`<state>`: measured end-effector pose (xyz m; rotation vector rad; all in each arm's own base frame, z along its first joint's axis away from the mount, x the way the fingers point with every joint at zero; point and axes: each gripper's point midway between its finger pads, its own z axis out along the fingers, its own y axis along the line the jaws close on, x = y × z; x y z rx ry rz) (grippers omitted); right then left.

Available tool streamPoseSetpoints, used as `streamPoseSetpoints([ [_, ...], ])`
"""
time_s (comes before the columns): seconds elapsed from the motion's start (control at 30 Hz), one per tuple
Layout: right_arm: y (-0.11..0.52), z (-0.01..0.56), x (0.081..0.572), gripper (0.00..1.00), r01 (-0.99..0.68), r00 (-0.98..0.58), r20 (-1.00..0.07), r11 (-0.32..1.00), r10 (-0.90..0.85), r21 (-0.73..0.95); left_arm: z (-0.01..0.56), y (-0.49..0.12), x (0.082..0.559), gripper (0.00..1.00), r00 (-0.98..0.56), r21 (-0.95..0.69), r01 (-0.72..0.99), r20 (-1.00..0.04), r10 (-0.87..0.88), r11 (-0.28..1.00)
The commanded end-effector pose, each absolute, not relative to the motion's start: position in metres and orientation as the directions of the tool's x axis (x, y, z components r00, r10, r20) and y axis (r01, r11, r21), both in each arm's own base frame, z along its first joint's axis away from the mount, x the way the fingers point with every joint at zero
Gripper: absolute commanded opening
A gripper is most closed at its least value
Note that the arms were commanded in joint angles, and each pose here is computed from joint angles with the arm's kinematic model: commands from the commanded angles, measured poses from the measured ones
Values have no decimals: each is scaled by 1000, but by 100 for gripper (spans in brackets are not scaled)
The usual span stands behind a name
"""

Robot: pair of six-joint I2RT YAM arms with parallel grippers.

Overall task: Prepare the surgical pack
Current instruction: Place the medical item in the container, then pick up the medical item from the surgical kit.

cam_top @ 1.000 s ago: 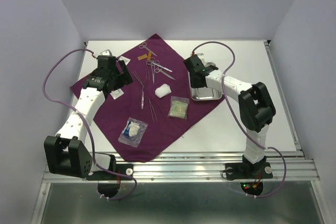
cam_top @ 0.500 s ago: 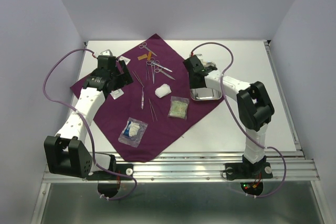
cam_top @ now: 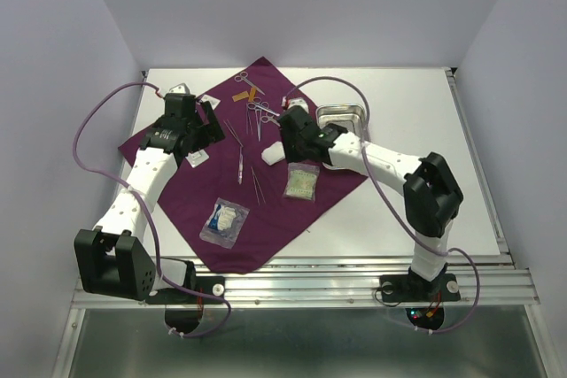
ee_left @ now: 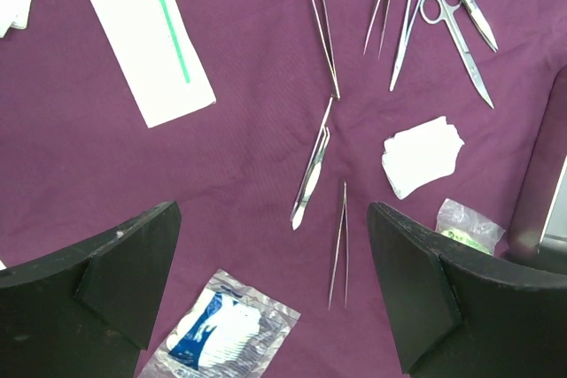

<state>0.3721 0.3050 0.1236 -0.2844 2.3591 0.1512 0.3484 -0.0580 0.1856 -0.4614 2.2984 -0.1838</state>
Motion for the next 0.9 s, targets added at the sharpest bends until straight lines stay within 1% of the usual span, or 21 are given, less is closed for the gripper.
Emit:
streamPoseSetpoints([
  [0.0, 359, 134, 354, 44, -346, -666, -722, 935, -190, 74, 205, -51, 353, 99, -575, -295, -291, -706, -413, 910],
  [0.2, 399, 107, 331, 45, -428, -673, -690, 901, -268, 68, 205, -43, 350, 99, -563, -290, -321, -707, -428, 902],
  [0.43, 425, 86, 327, 47, -473, -673, -666, 879, -322, 53, 202, -38, 347, 99, -567, -282, -333, -703, -430, 900],
  [0.87, 438, 46, 319, 48, -493, -698, -614, 869, -368, 40, 199, -36, 343, 99, -565, -284, -334, -702, -432, 899],
])
